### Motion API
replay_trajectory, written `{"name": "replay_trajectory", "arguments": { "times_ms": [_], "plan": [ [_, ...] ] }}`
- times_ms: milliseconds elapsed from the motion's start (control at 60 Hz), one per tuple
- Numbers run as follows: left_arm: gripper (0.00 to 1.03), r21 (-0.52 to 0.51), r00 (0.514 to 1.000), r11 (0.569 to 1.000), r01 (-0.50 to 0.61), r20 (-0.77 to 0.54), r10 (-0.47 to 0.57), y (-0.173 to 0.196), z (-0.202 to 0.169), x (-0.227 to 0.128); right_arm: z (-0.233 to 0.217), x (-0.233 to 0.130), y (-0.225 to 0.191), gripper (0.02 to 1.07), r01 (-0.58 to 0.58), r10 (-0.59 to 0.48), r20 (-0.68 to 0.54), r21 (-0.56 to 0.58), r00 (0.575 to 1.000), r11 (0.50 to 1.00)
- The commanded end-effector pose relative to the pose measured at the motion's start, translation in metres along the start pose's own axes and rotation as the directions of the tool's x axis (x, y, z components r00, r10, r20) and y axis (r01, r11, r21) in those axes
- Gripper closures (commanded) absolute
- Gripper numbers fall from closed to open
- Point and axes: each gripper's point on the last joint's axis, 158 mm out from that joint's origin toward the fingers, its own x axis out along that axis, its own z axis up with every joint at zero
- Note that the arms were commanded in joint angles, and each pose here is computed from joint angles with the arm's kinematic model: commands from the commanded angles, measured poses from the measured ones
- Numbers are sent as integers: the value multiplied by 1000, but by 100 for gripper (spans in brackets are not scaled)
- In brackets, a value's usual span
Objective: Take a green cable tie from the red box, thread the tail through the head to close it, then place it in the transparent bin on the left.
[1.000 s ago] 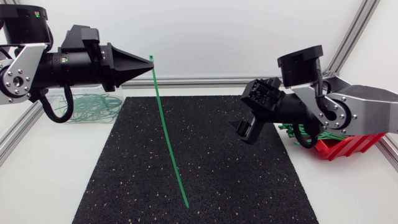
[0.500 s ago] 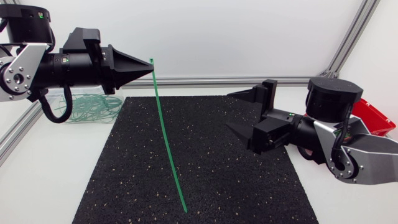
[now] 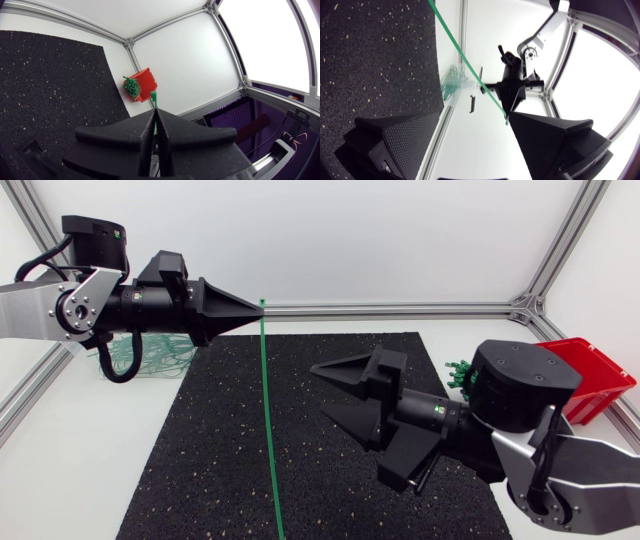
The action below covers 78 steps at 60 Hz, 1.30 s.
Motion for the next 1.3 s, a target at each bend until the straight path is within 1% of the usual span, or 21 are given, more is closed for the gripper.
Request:
{"name": "replay_trajectory", "arguments": {
  "times_ms": [0,67,117,217,283,417,550,717,833,900,950,1050,1083,1117,1133,1200,1283],
  "plan": [
    [99,32,1000,999,21,-20,-21,2,4,5,24,3,27,9,-51,56,63,-77,996,996],
    [99,23,999,1000,22,-28,-21,10,4,8,33,8,36,9,-62,71,96,-91,993,994],
    [99,14,999,1000,22,-33,-21,15,5,10,40,13,42,9,-45,61,123,-132,991,990],
    [99,7,999,1000,18,-34,-18,22,6,11,57,19,47,9,-24,49,174,-141,984,990],
    [99,8,999,1000,17,-34,-16,25,7,11,69,19,49,15,-11,41,210,-146,977,989],
    [99,3,999,1000,15,-32,-14,29,10,11,94,17,54,17,-5,46,284,-142,958,990],
    [99,1,999,1000,15,-34,-15,31,12,13,108,11,55,31,9,40,338,-142,940,990],
    [99,-2,999,1000,12,-31,-12,33,14,12,115,5,59,31,9,41,363,-135,931,991],
    [99,-14,999,1000,9,-31,-9,38,14,12,119,1,64,48,-1,51,380,-132,924,991],
    [99,-15,999,1000,8,-32,-9,39,13,12,122,0,69,54,-13,62,389,-129,919,992],
    [99,-19,999,1000,8,-35,-9,40,12,13,124,-1,70,57,-16,65,392,-127,918,992],
    [99,-21,999,1000,8,-35,-8,41,11,13,122,3,68,58,-10,59,391,-127,918,992],
    [99,-26,999,1000,8,-40,-9,41,9,14,123,3,69,65,-14,63,393,-127,917,992],
    [99,-28,999,1000,8,-43,-10,42,8,15,123,4,71,69,-18,67,394,-126,917,992],
    [99,-30,999,999,12,-50,-13,41,5,17,123,6,73,72,-25,73,396,-125,915,992],
    [99,-30,998,999,13,-54,-15,39,3,18,122,8,75,77,-31,78,395,-125,915,992],
    [99,-28,998,1000,14,-55,-16,37,3,18,119,11,78,77,-40,84,389,-121,917,992]
  ]
}}
